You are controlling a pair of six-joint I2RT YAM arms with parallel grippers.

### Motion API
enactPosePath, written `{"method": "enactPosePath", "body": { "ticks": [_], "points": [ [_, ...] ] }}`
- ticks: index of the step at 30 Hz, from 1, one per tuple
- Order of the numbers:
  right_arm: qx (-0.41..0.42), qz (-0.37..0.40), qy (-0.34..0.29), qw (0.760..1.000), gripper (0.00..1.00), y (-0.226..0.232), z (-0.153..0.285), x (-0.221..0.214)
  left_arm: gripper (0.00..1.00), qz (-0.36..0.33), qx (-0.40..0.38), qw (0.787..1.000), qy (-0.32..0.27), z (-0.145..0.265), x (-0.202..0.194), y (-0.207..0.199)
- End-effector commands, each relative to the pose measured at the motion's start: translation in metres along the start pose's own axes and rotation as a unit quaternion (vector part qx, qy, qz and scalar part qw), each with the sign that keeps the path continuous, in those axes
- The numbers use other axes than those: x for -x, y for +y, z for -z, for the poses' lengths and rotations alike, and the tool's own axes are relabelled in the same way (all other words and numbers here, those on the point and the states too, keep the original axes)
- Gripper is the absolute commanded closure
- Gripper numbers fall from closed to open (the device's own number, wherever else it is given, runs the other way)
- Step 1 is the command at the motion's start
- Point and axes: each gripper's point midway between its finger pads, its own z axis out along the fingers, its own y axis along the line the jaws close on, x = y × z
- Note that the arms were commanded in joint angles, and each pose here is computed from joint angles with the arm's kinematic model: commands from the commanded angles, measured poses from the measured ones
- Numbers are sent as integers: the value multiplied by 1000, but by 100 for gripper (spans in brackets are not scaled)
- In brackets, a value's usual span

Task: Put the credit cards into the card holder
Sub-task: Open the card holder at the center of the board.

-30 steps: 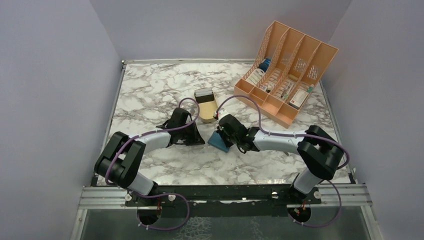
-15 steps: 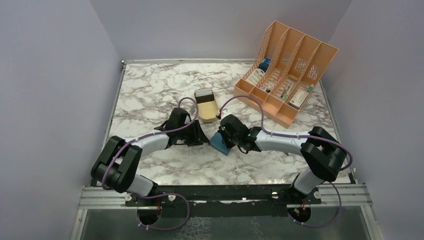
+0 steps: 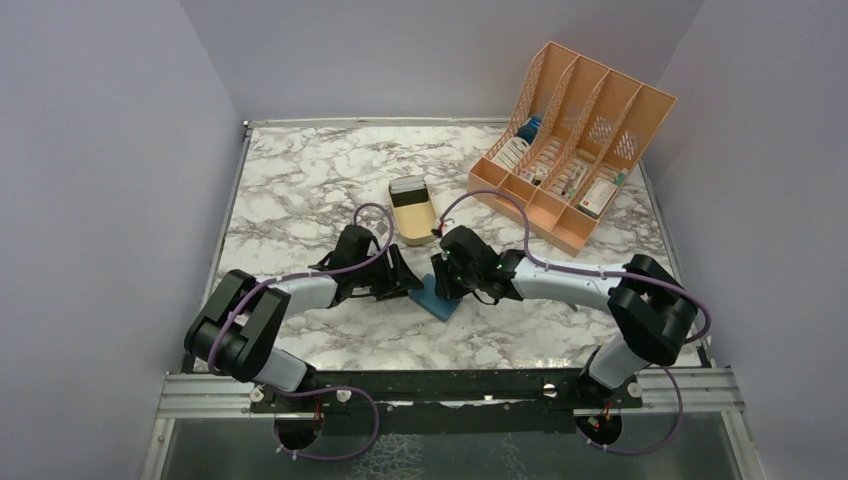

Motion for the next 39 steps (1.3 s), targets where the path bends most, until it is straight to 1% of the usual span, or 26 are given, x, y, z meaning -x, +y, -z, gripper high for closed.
{"method": "enactPosePath", "body": {
  "ticks": [1,6,10,13,16,20,23,24,28,30,39],
  "points": [
    [8,50,-32,998,69,6,9,28,46,4,-18,1000,10,-4,-3,-5],
    [17,85,-34,996,68,7,-2,29,50,14,-9,1000,20,-8,-6,1],
    [25,105,-14,994,68,8,-12,19,54,20,-2,999,25,-10,-8,5],
    [24,114,5,993,67,3,-18,4,58,20,2,999,26,-11,-8,7],
    [-9,116,27,993,67,-13,-24,-13,68,19,5,1000,25,-12,-7,7],
    [-55,126,40,990,67,-32,-25,-25,88,12,6,1000,23,-12,-4,6],
    [-89,130,35,987,70,-44,-21,-23,98,6,22,999,22,-13,-1,11],
    [-95,131,33,986,74,-46,-19,-22,100,5,29,999,23,-14,-1,13],
    [-113,130,23,985,92,-51,-14,-16,100,1,40,999,26,-14,-1,17],
    [-118,122,15,985,98,-52,-11,-13,100,-2,43,999,26,-14,-1,18],
    [-90,67,-19,994,99,-36,-1,-1,100,-12,57,998,22,-10,-1,23]
  ]
}}
